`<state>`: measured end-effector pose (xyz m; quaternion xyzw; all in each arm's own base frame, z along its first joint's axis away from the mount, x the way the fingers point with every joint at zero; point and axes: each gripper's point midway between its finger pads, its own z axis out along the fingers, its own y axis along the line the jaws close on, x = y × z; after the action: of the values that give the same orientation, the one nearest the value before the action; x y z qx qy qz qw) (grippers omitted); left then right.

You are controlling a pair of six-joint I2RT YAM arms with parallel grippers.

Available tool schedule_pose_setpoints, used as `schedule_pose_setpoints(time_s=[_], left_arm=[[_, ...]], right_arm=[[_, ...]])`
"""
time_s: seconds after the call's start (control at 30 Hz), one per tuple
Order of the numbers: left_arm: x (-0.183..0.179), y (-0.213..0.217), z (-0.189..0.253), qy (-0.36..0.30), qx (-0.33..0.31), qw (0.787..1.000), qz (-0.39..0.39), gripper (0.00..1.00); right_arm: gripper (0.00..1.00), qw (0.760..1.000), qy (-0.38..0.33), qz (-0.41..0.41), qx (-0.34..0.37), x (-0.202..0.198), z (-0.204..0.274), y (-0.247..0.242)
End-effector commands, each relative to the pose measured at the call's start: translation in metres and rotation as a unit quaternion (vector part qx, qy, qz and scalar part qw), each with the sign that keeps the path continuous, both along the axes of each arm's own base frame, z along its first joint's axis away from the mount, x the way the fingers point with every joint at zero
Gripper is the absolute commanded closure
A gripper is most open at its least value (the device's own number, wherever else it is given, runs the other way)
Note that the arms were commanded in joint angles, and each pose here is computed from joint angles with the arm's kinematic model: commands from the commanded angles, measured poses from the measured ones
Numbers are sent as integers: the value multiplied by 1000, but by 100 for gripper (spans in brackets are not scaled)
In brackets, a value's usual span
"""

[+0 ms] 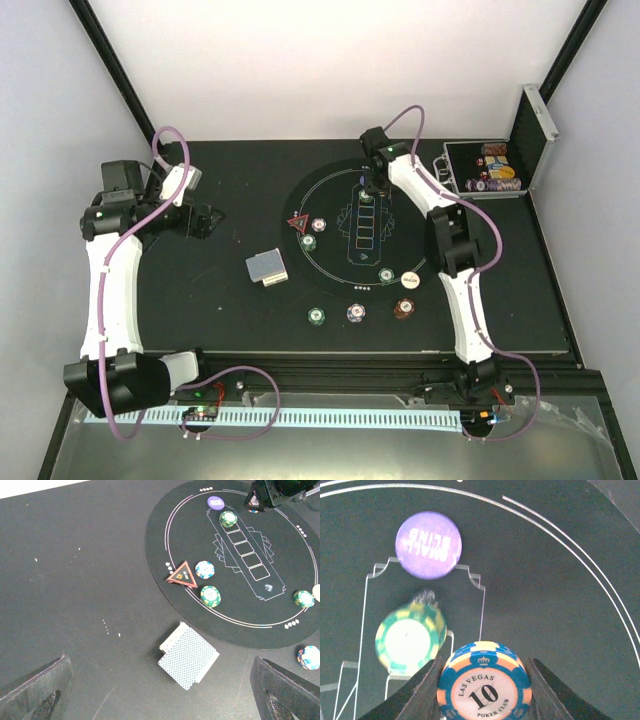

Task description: Distribute texas hold em gaming equipment

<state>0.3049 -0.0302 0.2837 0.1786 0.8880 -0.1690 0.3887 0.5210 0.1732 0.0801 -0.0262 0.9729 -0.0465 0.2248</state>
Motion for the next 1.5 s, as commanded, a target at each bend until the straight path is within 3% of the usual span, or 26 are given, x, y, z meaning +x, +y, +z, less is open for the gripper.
schedule_pose_setpoints(time_s=[0.0,0.37,0.53,0.6,0.93,1.17,1.47], left_arm=[[10,4,9,-13,-2,1000,5,1],[13,3,14,-21,-4,1000,2,1],[13,3,13,-20,-5,1000,1,1],[13,2,11,-19,-5,1000,1,1],[11,2,13,-20,-5,1000,1,1],[9,1,17,-23,-6,1000,1,1],[4,-3,14,-22,-15,1000,-4,1]], right_arm=[[81,1000,14,-5,7,21,-10,-5],[79,1000,26,-11,12,37,-47,-9],[53,999,37,-14,29,37,-51,-12],[45,999,35,-19,32,38,-45,-14],[40,999,-22,-19,39,27,48,-23],[33,999,-21,35,35,-58,64,10],[21,985,42,157,54,-256,10,92]])
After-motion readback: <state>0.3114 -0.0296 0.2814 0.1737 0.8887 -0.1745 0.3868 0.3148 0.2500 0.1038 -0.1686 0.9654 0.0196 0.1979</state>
